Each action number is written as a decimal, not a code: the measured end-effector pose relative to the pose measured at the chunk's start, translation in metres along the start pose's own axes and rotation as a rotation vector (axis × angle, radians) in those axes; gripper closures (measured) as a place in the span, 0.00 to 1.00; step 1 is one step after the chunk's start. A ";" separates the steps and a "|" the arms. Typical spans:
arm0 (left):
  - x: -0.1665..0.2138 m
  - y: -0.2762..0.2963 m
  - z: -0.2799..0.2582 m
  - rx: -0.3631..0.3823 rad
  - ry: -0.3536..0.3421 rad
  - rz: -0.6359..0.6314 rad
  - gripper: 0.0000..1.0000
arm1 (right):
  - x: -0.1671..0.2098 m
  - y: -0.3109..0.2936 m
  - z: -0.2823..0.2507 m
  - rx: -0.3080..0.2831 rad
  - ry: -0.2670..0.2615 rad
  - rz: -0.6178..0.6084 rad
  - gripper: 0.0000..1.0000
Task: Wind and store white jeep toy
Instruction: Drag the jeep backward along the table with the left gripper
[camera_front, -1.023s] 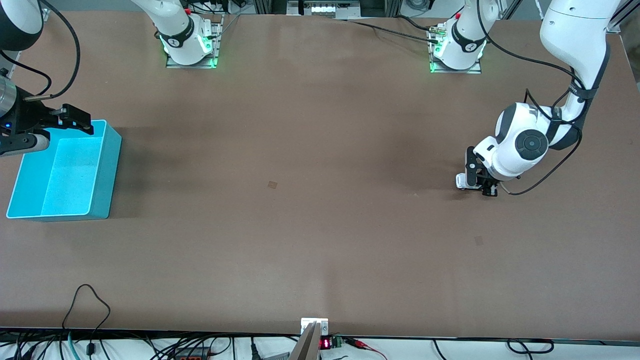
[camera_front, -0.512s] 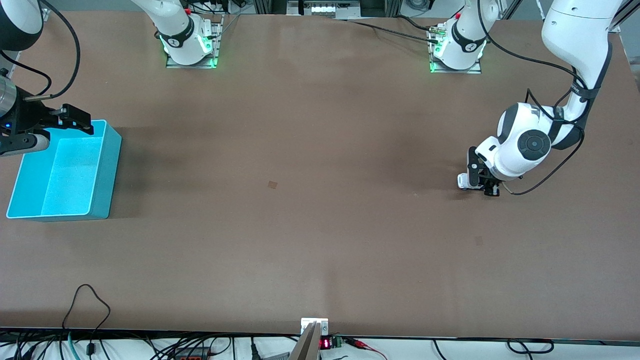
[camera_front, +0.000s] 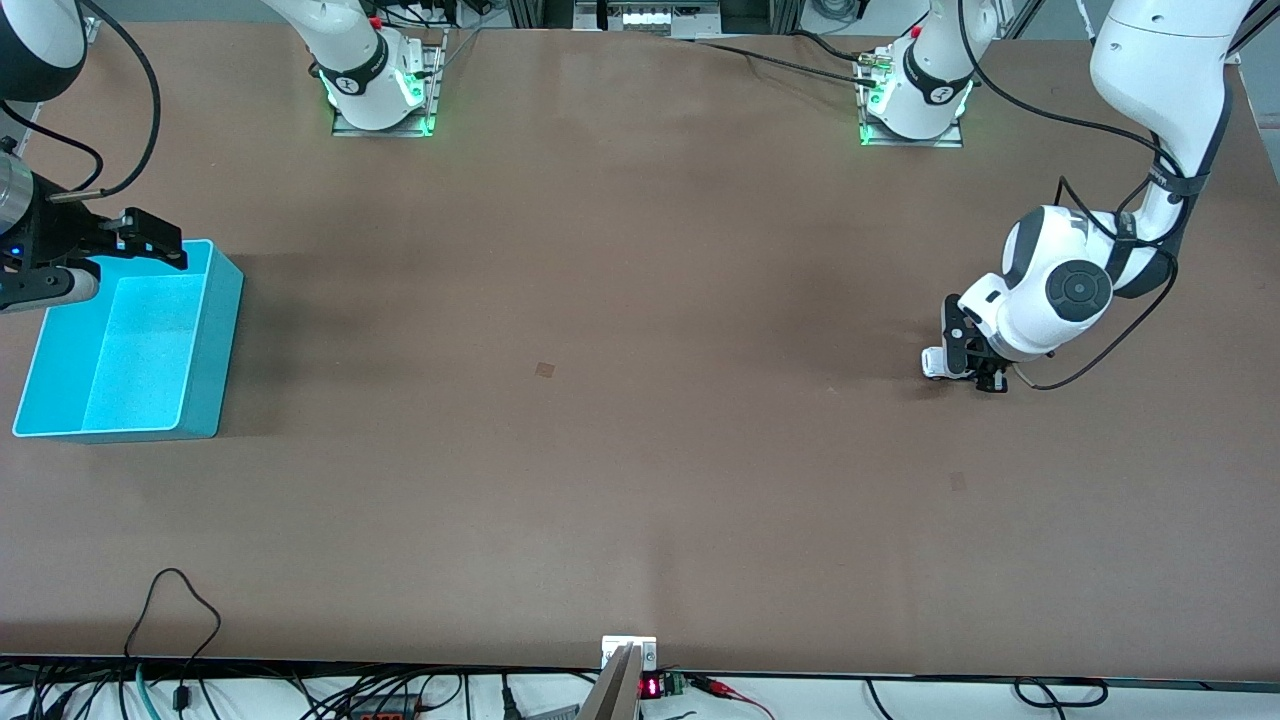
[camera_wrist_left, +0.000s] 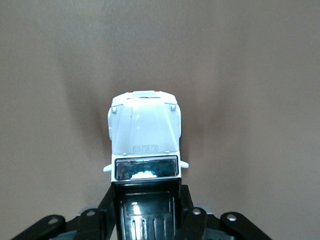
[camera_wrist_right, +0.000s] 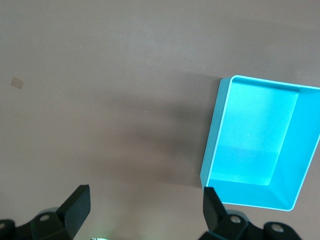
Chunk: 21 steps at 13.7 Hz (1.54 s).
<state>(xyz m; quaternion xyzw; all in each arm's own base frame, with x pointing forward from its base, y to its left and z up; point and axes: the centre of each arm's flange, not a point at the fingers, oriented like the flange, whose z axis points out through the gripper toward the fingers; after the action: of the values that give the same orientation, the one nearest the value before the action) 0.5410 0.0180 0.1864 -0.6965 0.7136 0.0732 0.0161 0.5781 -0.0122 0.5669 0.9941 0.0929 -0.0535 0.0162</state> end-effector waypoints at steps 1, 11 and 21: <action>-0.003 0.000 0.000 -0.001 0.001 -0.006 0.48 | 0.000 0.000 0.000 0.000 0.000 0.000 0.00; -0.055 0.001 0.007 -0.015 0.008 -0.041 0.48 | 0.000 0.000 0.000 0.000 0.000 0.000 0.00; -0.125 0.004 0.017 -0.023 0.019 -0.031 0.48 | 0.000 -0.001 0.000 0.000 0.000 -0.001 0.00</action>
<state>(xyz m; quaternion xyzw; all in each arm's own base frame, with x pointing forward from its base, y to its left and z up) 0.5397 0.1440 0.1858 -0.7083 0.7020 0.0743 0.0026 0.5781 -0.0114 0.5668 0.9940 0.0936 -0.0536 0.0162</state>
